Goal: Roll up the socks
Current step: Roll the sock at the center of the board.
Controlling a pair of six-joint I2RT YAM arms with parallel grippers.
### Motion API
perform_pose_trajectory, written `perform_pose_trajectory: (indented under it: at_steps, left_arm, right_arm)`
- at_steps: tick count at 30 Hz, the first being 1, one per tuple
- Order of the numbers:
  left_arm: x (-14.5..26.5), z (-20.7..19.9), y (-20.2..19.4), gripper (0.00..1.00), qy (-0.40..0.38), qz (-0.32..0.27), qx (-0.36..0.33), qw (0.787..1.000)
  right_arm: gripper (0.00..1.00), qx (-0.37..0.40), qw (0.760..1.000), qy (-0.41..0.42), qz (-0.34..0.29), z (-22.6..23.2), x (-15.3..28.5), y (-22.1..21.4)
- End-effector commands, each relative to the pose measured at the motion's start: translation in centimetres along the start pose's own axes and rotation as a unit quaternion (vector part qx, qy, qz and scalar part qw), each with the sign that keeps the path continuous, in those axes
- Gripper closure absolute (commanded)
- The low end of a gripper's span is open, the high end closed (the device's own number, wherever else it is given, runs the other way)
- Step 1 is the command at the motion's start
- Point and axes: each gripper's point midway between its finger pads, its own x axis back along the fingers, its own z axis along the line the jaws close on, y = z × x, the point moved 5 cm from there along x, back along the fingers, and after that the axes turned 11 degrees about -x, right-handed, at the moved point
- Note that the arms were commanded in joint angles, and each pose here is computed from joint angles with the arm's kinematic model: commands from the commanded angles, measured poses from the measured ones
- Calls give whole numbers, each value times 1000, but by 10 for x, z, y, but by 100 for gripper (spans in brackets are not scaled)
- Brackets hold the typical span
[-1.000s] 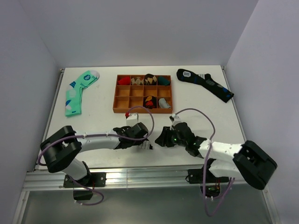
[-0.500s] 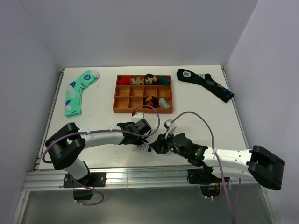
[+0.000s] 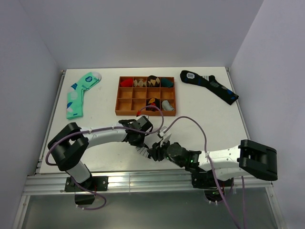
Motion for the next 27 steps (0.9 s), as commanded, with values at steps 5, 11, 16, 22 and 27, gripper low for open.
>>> perform_pose_trajectory:
  at_steps: [5,11,16,22,27]
  left_arm:
    - [1,2,-9,100,5,47,-35,998]
    - [-1,-1,-7,100,3,54,-40,998]
    - [-2,-1,-8,100,2,58,-42,997]
    - [-3,-3,-7,100,0,62,-45,997]
    - [-4,-5,-7,100,-6,68,-49,996]
  right_arm:
    - [50,44,998,-3,-40,33,-18,11]
    - [49,73,997,-14,-24,41,-25,-3]
    - [48,107,992,-58,-14,33,-31,-13]
    - [46,126,989,-76,-10,30,-33,-20]
    - [46,149,985,-90,-3,28,-36,-24]
